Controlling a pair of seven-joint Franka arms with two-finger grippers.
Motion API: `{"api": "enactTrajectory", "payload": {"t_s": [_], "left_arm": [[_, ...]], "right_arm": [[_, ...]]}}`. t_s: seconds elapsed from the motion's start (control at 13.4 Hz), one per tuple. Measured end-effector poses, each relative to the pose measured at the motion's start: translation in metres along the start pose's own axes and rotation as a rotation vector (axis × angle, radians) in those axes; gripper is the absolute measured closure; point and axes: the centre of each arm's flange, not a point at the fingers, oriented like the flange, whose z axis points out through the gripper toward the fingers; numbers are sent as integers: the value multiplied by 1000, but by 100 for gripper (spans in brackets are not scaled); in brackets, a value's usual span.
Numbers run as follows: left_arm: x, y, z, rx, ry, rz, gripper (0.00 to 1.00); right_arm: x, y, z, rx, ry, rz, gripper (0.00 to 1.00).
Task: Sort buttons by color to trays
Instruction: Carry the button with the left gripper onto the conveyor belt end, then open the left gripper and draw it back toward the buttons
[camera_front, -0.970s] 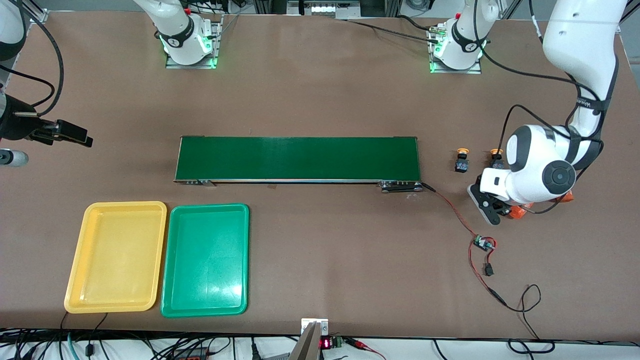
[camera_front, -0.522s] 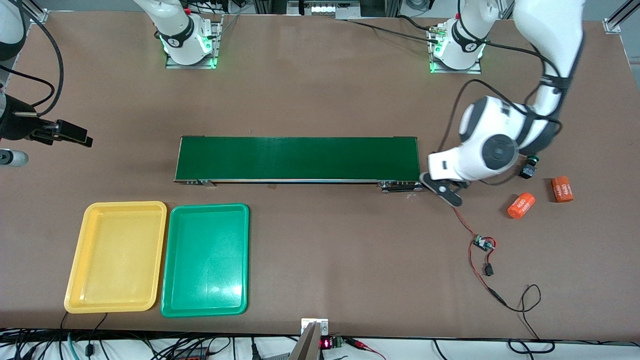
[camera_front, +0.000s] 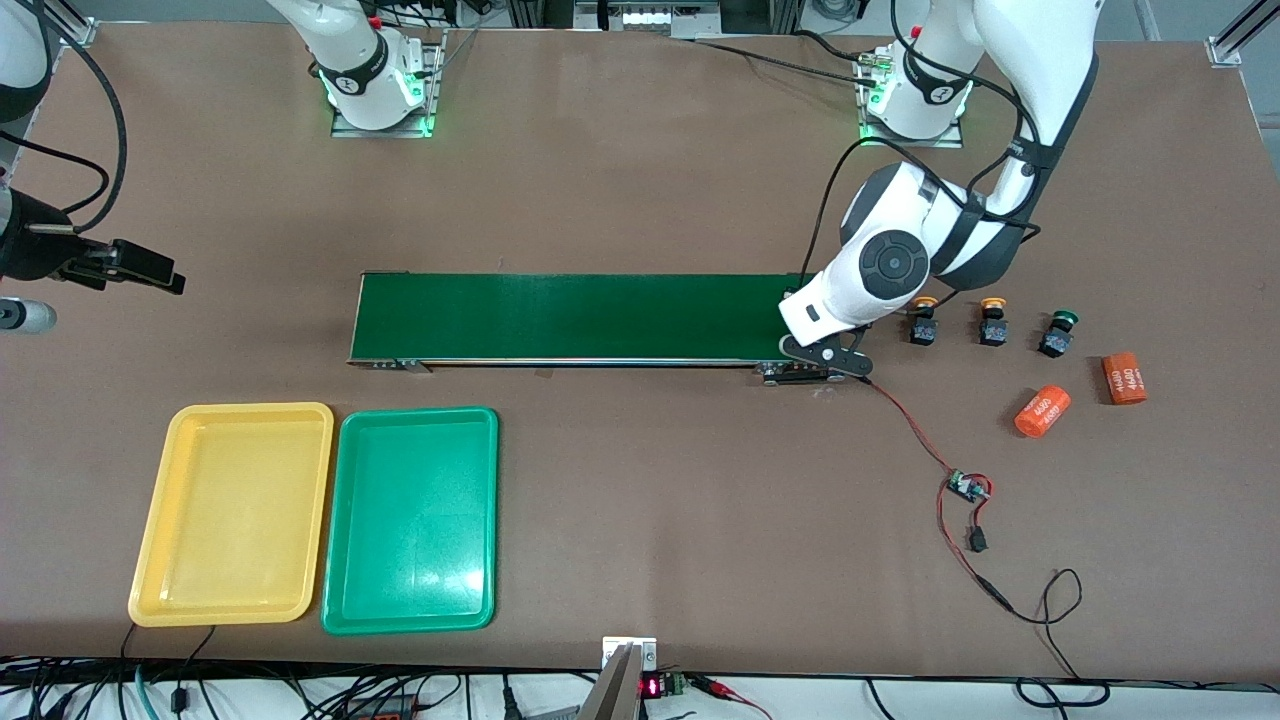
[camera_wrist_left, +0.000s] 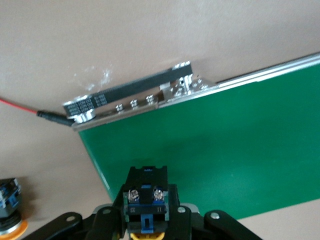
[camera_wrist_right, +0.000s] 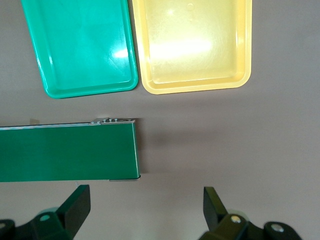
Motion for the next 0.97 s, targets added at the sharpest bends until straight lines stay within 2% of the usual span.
{"api": "enactTrajectory", "payload": {"t_s": [0.22,0.52,0.75,0.97], "left_arm": [[4,3,5,-12,47,-3,67],[2,8,29,-22,63,4,67],[2,8,23,-22,76,4,41],[4,-17,-34,-18,165,-43,9]], "right_arm": [[0,0,0,0,0,0,0],[0,-1,0,0,0,-1,0],[0,-1,0,0,0,-1,0],[0,-1,0,0,0,-2,0]]}}
